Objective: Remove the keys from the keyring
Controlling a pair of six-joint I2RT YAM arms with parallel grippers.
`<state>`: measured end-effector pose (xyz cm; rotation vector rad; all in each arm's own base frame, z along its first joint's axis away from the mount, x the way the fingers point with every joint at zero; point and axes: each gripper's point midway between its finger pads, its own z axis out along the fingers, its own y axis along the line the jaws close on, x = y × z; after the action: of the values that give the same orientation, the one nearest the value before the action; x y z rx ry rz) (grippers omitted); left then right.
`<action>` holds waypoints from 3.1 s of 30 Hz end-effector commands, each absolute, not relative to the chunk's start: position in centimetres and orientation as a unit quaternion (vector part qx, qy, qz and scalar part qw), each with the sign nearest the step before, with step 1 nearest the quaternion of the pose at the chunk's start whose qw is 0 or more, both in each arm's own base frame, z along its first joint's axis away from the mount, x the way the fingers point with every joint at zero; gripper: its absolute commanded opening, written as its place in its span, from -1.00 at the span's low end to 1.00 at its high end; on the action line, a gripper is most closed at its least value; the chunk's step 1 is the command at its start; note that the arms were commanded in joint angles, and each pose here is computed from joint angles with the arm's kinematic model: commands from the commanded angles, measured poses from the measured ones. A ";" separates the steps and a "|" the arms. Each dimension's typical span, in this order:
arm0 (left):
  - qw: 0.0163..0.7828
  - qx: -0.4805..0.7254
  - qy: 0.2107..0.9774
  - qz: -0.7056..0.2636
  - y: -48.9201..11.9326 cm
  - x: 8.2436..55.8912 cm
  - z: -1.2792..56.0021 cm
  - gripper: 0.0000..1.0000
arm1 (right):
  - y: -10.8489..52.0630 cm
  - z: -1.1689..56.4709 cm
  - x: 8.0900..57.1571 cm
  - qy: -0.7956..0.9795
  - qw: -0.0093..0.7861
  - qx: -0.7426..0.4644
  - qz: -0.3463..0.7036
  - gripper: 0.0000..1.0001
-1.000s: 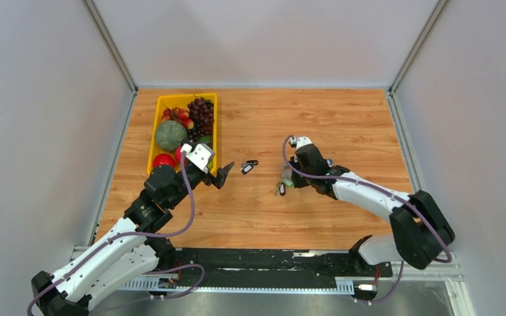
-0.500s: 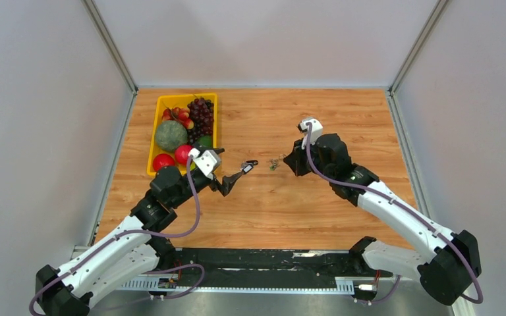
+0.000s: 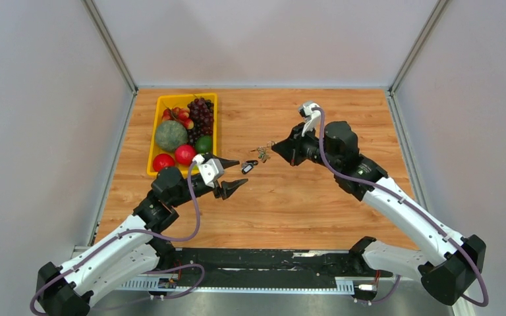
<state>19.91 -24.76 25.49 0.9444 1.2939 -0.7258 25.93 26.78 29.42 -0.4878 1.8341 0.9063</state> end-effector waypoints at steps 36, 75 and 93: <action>0.666 0.437 0.503 -0.335 -25.1 18.3 28.5 0.07 | 32.6 36.9 18.5 0.608 0.525 -0.310 0.508 -1.00; 0.670 0.445 0.510 -0.304 -24.9 19.0 27.7 -0.16 | 31.7 38.8 17.5 0.590 0.545 -0.300 0.514 -1.00; 0.673 0.448 0.504 -0.304 -24.8 18.7 28.0 -0.03 | 30.9 38.2 18.6 0.602 0.567 -0.281 0.488 -1.00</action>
<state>19.10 -24.76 27.02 0.9965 1.1827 -0.6901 18.46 31.25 36.14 -0.6912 1.5004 1.1584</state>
